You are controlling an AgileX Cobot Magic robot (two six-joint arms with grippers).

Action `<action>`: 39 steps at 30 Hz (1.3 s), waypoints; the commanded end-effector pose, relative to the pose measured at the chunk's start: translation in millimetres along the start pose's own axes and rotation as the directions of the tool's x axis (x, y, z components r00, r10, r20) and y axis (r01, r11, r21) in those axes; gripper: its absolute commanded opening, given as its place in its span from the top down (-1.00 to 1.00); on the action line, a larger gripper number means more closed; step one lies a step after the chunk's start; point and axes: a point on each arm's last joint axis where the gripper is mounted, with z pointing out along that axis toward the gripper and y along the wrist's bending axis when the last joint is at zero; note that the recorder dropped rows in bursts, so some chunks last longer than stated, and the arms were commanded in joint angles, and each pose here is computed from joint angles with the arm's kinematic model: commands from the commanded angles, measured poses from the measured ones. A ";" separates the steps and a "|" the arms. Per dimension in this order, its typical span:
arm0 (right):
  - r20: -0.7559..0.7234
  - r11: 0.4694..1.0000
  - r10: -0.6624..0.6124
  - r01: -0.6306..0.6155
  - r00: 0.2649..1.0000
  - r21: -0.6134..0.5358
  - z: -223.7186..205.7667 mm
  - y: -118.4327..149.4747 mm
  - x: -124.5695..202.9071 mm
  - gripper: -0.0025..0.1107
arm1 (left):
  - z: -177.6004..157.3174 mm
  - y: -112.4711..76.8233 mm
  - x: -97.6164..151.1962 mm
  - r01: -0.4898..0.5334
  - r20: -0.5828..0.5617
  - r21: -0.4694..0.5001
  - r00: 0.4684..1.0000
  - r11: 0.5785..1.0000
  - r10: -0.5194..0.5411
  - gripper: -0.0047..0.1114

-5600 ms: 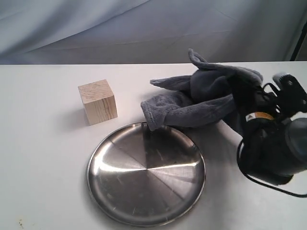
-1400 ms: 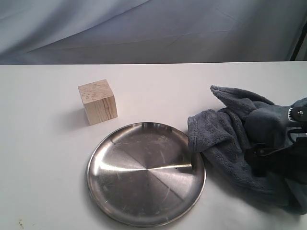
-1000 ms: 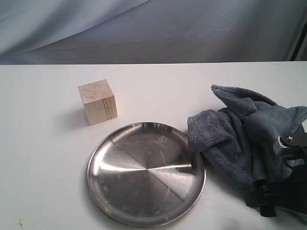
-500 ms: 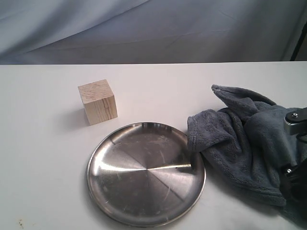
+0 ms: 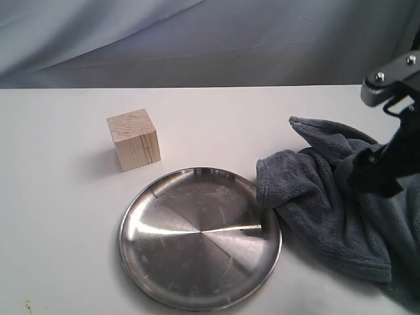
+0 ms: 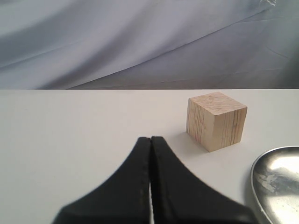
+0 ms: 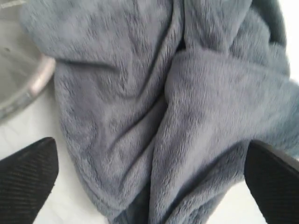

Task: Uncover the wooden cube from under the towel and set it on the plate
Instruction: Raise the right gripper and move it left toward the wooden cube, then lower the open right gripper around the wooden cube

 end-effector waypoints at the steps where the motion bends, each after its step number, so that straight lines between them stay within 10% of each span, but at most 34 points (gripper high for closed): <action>1: 0.049 0.999 -0.047 0.048 0.998 -0.020 -11.1 2.1 -26.8 -0.87 | 0.1 0.0 0.8 0.008 0.006 -0.001 1.000 1.000 -0.008 0.92; 17: 0.137 0.957 -0.198 0.222 0.970 -0.186 30.6 64.3 -140.4 0.28 | 0.1 0.0 0.8 0.007 0.006 -0.001 1.000 1.000 -0.007 0.92; 28: 0.102 0.931 -0.202 0.223 0.974 -0.288 67.6 120.0 -189.9 -0.03 | 0.1 0.0 0.8 0.007 0.006 -0.001 1.000 1.000 -0.007 0.92; 39: 0.317 0.914 -0.206 0.297 0.926 -0.275 91.9 180.6 -231.4 -0.90 | 0.1 0.0 0.8 0.010 0.006 -0.001 1.000 1.000 -0.010 0.92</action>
